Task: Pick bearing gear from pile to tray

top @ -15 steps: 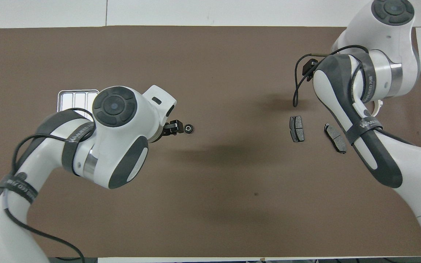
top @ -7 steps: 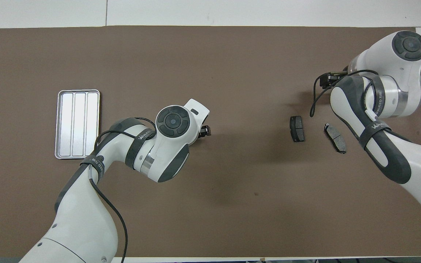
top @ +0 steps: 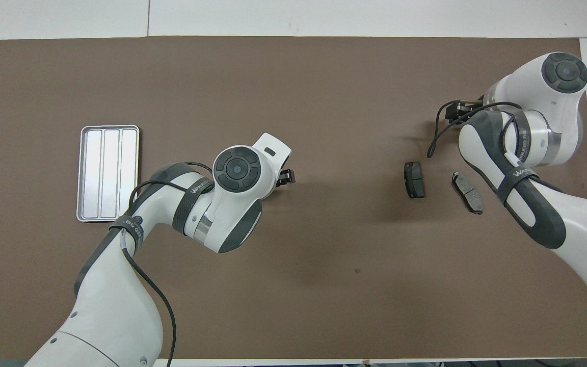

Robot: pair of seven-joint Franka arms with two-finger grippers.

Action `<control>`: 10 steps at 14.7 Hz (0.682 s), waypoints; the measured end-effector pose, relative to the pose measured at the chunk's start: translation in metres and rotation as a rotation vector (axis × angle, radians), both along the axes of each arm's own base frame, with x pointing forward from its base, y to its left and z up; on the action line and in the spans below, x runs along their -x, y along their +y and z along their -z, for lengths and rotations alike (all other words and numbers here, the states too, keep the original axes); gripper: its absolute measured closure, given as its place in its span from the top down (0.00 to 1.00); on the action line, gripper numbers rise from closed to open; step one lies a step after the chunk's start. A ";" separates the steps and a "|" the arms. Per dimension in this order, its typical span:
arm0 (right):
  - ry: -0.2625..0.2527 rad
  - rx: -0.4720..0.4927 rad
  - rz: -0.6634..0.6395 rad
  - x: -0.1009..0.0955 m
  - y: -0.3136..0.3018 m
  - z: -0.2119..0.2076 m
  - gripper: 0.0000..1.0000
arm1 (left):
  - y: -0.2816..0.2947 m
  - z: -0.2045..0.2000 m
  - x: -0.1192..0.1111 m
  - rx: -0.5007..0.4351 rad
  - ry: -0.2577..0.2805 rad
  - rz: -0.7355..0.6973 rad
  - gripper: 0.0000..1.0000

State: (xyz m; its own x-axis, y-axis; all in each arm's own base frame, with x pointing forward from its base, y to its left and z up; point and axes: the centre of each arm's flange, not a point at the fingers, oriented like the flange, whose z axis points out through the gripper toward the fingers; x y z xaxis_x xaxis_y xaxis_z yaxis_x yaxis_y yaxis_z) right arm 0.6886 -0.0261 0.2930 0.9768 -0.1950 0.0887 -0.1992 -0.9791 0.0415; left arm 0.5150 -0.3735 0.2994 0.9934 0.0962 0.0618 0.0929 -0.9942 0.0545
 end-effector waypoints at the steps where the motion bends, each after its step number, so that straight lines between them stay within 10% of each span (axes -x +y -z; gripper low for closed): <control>1: 0.000 -0.002 0.008 0.000 0.002 0.003 0.90 | 0.000 0.000 0.000 0.001 -0.001 0.000 1.00; 6: -0.020 -0.005 0.015 -0.003 0.003 0.008 0.90 | 0.002 0.004 -0.002 -0.018 -0.009 0.012 1.00; 10: -0.029 -0.010 0.030 -0.005 0.005 0.009 0.60 | 0.004 0.011 -0.002 -0.026 -0.003 0.013 0.94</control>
State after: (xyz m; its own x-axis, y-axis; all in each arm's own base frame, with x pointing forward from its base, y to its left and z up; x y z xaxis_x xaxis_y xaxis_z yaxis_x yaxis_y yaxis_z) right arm 0.6934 -0.0210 0.2839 0.9675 -0.2254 0.1149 -0.2297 -0.9729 0.0251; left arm 0.5170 -0.3698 0.2888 0.9944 0.0811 0.0673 0.0794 -0.9964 0.0285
